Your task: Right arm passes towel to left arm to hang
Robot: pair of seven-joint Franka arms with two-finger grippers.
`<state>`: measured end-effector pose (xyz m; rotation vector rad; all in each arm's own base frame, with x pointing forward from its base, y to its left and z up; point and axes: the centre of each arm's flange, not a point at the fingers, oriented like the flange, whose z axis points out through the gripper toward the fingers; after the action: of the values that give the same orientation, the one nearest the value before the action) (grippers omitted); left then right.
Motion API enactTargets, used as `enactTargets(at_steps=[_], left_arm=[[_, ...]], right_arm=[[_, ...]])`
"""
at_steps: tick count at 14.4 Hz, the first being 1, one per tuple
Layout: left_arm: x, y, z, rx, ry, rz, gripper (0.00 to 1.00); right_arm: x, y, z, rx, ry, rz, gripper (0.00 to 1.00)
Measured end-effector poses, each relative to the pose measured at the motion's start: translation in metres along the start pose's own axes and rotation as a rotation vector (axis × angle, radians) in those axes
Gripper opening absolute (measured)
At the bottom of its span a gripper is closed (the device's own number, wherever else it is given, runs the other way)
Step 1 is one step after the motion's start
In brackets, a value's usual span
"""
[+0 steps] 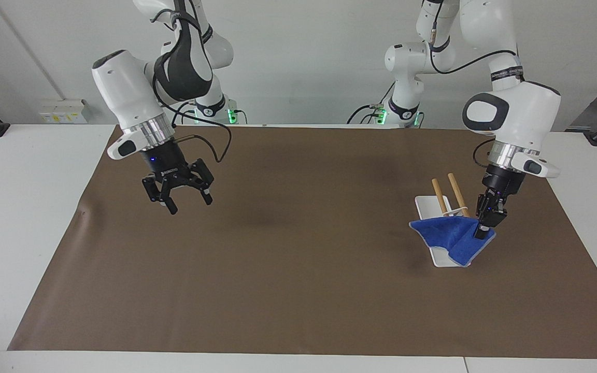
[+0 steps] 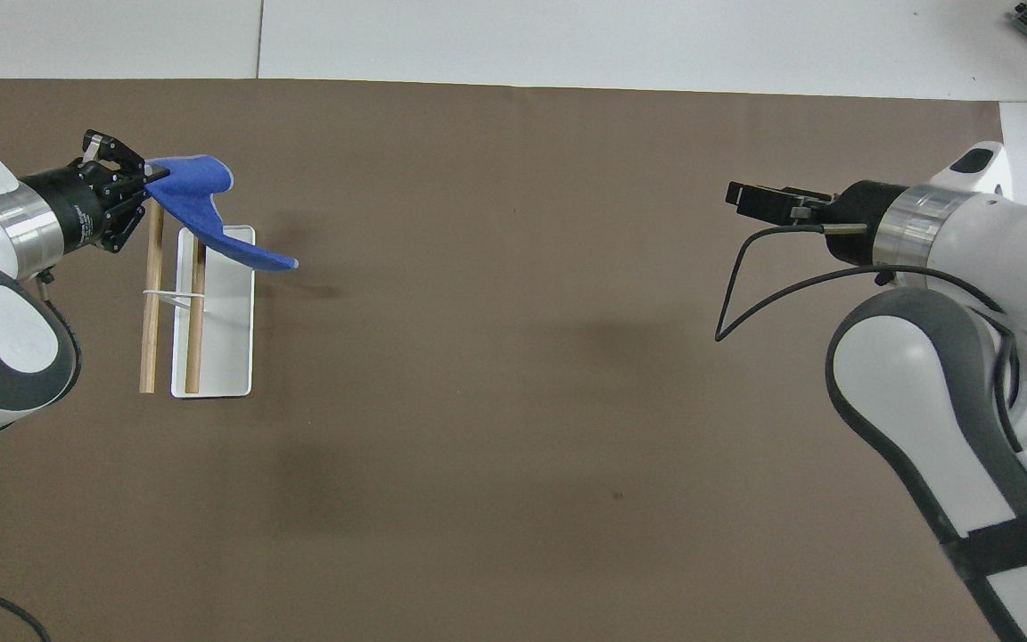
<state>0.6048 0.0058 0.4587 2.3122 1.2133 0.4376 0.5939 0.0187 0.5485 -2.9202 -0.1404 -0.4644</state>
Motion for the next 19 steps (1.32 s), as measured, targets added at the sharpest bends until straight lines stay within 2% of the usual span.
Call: enactTargets(at_steps=[3, 5, 7, 9, 11, 14, 19], left_arm=[[0.013, -0.011, -0.009, 0.018, -0.011, 0.025, 0.02], [0.021, -0.019, -0.011, 0.025, -0.005, 0.01, 0.02], [0.035, -0.036, -0.013, 0.041, 0.004, -0.021, 0.02], [0.044, -0.057, -0.016, 0.06, 0.007, -0.052, 0.02], [0.043, -0.072, -0.016, 0.076, 0.001, -0.07, 0.02], [0.033, -0.086, -0.014, 0.092, -0.016, -0.079, 0.02], [0.017, -0.11, -0.01, 0.123, -0.046, -0.095, 0.02]], right_arm=[[-0.007, 0.01, -0.029, -0.129, -0.1, 0.051, 1.0], [-0.01, 0.011, -0.057, -0.171, -0.159, 0.116, 1.0], [-0.013, 0.015, -0.092, -0.187, -0.203, 0.24, 1.0], [-0.016, 0.019, -0.114, -0.198, -0.22, 0.329, 1.0], [-0.02, 0.021, -0.114, -0.202, -0.234, 0.355, 1.0], [-0.026, 0.024, -0.102, -0.204, -0.262, 0.363, 1.0], [-0.03, 0.029, -0.103, -0.211, -0.27, 0.327, 1.0]])
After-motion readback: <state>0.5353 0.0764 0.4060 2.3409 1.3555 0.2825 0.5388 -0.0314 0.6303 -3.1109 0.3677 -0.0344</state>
